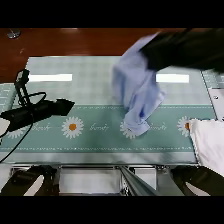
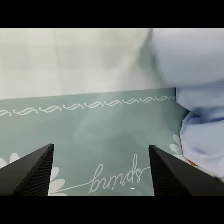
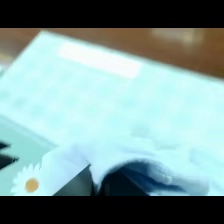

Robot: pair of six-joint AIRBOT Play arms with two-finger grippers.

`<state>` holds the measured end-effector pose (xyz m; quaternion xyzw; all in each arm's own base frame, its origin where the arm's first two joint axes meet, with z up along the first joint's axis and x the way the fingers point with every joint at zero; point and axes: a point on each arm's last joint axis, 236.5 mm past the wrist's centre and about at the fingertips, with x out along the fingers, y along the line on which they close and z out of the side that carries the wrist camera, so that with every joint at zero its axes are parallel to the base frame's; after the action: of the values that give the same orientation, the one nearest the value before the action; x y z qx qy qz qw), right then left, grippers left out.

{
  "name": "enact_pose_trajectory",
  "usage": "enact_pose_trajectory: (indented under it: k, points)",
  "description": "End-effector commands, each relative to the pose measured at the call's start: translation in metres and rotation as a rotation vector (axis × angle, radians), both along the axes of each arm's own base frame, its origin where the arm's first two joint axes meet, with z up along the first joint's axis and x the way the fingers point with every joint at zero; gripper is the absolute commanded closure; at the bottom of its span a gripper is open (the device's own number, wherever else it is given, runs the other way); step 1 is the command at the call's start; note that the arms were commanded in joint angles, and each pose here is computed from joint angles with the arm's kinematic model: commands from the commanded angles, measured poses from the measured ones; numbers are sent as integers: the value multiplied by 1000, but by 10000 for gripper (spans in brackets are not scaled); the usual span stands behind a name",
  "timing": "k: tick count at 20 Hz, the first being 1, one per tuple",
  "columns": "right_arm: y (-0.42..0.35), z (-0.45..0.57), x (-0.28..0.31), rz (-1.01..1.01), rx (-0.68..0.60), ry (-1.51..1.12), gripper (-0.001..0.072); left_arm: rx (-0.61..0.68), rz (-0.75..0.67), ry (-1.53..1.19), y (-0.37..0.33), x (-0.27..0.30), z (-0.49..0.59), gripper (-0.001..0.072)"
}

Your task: Fold the shirts.

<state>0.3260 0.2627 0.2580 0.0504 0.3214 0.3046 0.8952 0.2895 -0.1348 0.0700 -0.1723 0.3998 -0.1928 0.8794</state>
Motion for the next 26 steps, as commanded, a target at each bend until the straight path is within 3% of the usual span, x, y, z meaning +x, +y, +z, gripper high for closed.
enact_pose_trajectory:
  k: [1, 3, 6, 7, 8, 11, 14, 16, 18, 22, 26]
  points:
    - [53, -133, -6, -13, -50, 252, 695, 15, 9, -25, 4, 5, 3, 7]
    - [76, -186, -9, 8, -70, 386, 695, 60, 8, -30, 10, 5, -1, 7]
    - [115, -227, -27, 50, 40, 604, 674, 38, 6, 66, 7, -7, -15, 7]
    - [117, -231, -30, 63, 66, 672, 444, 31, -7, 103, 4, -11, -21, 7]
    - [108, -229, -31, 108, 57, 709, 65, -1, -25, 145, -4, -18, -24, 6]
    - [29, -189, 14, 54, 32, 649, 85, -82, -150, 242, -32, -42, -28, 6]
    - [-116, -150, 62, -253, -2, 528, 85, -14, -170, 327, -21, -51, -51, 6]
    - [-215, -158, 51, -478, -82, 539, 86, 1, -180, 446, -14, -62, -72, 7]
    - [-276, -185, 19, -642, -78, 601, 87, 3, -246, 558, -18, -79, -94, 6]
    - [-280, -255, -38, -690, 41, 735, 98, -46, -356, 650, -56, -101, -125, 5]
    - [-266, -283, -41, -704, 110, 764, 98, -13, -393, 637, -84, -103, -148, 6]
